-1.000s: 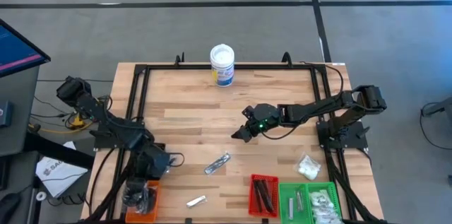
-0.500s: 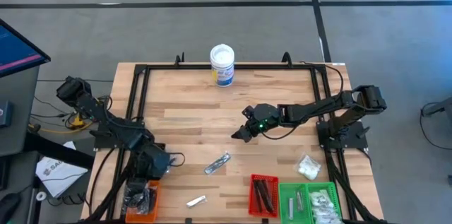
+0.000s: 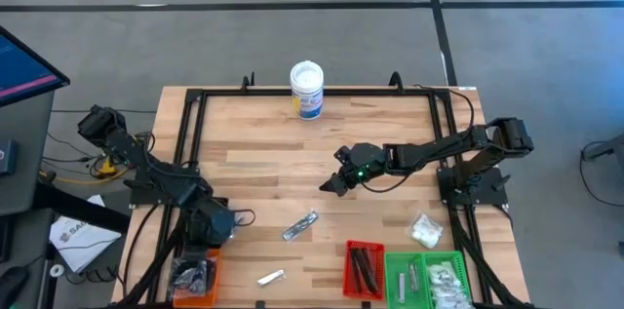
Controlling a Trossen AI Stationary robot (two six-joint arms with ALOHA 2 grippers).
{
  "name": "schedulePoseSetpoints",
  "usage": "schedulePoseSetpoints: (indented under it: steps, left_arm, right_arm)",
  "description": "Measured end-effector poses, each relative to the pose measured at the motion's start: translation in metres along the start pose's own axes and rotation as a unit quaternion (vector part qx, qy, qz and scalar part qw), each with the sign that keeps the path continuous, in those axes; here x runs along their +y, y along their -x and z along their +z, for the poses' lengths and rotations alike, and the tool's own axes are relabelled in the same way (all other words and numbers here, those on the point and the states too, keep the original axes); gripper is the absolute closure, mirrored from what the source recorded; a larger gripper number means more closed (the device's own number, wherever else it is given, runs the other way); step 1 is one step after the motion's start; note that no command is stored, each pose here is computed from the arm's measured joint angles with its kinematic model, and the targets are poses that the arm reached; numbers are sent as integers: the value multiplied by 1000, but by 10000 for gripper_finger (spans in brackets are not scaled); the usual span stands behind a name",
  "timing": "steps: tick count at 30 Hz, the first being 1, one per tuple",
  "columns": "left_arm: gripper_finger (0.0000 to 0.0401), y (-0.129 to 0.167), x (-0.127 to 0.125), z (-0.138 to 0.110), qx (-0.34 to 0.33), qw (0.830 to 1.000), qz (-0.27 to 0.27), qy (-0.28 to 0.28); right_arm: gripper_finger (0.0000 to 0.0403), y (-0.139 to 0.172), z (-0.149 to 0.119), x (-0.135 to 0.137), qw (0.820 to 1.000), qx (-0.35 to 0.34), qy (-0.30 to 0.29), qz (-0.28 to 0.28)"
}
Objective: Pick & Place Travel size toiletries
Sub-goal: Put the black hairbrush into the orange bin
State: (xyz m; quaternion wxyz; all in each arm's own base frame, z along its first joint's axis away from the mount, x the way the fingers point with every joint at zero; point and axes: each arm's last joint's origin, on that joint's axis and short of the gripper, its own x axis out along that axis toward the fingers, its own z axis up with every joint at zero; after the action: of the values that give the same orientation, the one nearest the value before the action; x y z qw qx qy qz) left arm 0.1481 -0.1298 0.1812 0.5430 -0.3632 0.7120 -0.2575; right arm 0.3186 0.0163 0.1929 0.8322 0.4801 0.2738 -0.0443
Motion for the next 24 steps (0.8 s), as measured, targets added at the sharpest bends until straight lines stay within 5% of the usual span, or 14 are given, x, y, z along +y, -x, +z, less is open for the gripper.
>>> schedulePoseSetpoints:
  steps: [12, 24]
  left_arm:
    - [377, -2, -3, -3, 36, 967, -11, 252]
    - [377, -2, -14, 2, 36, 881, -45, 470]
  right_arm:
    - [255, 0, -2, 1, 999, 42, 16, 27]
    - [259, 1, -5, 4, 992, 95, 55, 69]
